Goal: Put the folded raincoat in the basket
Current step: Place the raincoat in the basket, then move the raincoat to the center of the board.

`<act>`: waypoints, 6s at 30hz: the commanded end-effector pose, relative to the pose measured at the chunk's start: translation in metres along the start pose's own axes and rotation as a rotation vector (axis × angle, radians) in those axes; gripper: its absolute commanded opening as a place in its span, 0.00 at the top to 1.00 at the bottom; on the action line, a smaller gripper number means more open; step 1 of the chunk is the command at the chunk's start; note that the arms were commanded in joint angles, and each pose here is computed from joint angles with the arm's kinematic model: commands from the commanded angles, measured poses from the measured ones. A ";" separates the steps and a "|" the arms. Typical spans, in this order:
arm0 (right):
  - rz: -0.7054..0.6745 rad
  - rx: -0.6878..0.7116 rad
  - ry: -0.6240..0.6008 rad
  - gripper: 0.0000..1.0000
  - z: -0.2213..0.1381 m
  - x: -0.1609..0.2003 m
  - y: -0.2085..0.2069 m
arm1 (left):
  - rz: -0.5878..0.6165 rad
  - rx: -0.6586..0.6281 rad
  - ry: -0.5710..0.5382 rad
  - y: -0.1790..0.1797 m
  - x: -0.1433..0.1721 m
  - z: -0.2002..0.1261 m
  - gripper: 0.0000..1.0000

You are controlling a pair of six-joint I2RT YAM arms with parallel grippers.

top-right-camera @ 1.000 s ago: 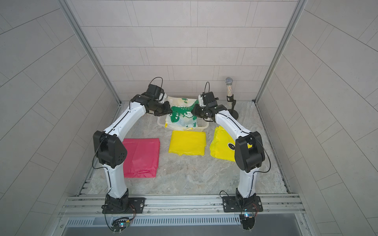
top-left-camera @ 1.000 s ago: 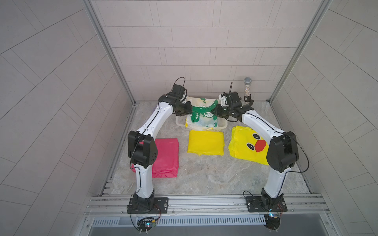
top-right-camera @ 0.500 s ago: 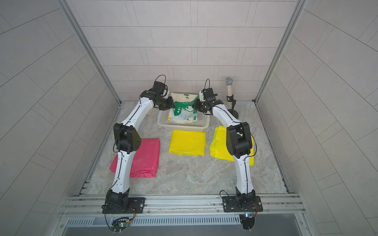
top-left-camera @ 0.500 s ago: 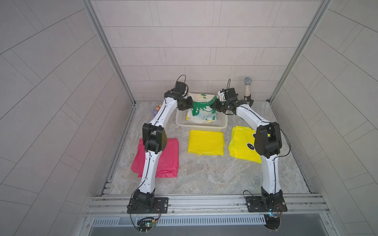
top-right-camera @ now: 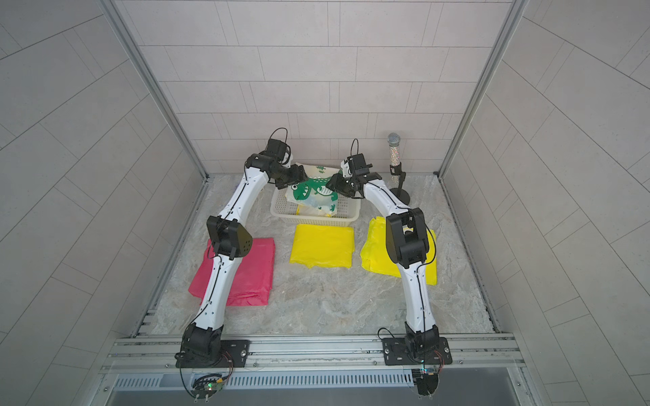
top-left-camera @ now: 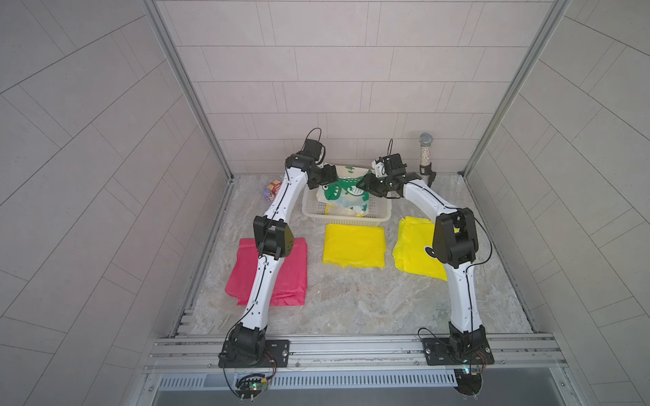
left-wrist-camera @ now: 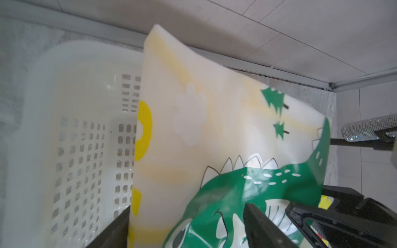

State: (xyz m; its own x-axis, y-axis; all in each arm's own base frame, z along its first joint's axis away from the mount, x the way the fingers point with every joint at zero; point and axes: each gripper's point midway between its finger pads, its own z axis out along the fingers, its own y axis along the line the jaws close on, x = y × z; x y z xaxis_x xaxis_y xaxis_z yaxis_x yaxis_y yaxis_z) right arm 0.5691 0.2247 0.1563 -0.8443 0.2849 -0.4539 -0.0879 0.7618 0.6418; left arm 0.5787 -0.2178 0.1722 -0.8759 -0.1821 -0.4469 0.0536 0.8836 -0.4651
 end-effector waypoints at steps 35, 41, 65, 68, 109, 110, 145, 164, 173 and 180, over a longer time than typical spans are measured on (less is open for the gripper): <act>-0.186 -0.078 -0.237 0.35 -0.208 0.056 0.076 | 0.189 -0.100 -0.143 -0.060 0.017 -0.180 0.00; -0.230 -0.108 -0.325 0.31 -0.243 0.076 0.079 | 0.645 -0.420 -0.350 -0.097 0.008 -0.212 0.00; -0.496 -0.090 -0.445 0.00 -0.322 0.130 0.082 | 0.723 -0.124 -0.986 -0.165 -0.091 -0.367 0.06; -0.511 -0.078 -0.476 0.00 -0.325 0.124 0.083 | 0.787 -0.036 -1.021 -0.182 -0.074 -0.402 0.00; -0.263 -0.036 0.138 0.10 -0.054 0.334 0.130 | -0.176 -0.558 -0.379 0.170 0.238 -0.296 0.00; -0.258 -0.049 0.154 0.11 -0.044 0.338 0.137 | -0.202 -0.554 -0.386 0.175 0.239 -0.298 0.00; -0.355 0.091 0.226 0.96 0.027 0.369 0.112 | -0.243 -0.404 -0.356 0.172 0.242 -0.292 0.00; -0.354 0.151 0.234 0.87 -0.042 0.365 0.045 | -0.526 -0.209 -0.138 0.178 0.298 -0.200 0.00; -0.338 0.099 0.256 0.73 -0.052 0.366 0.039 | -0.512 -0.286 -0.050 0.188 0.332 -0.167 0.03; -0.343 0.057 0.283 0.47 -0.044 0.365 0.049 | -0.500 -0.368 -0.010 0.207 0.373 -0.156 0.06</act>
State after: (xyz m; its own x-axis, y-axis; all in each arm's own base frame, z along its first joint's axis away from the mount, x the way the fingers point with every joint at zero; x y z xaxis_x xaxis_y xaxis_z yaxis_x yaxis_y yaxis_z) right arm 0.2307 0.3344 0.0460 -0.8854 -0.1428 -0.4423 -0.3493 0.8323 0.4304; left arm 0.1905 -0.0449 0.0304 -0.7696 -0.6022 -0.2122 -0.5113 0.7803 -0.3600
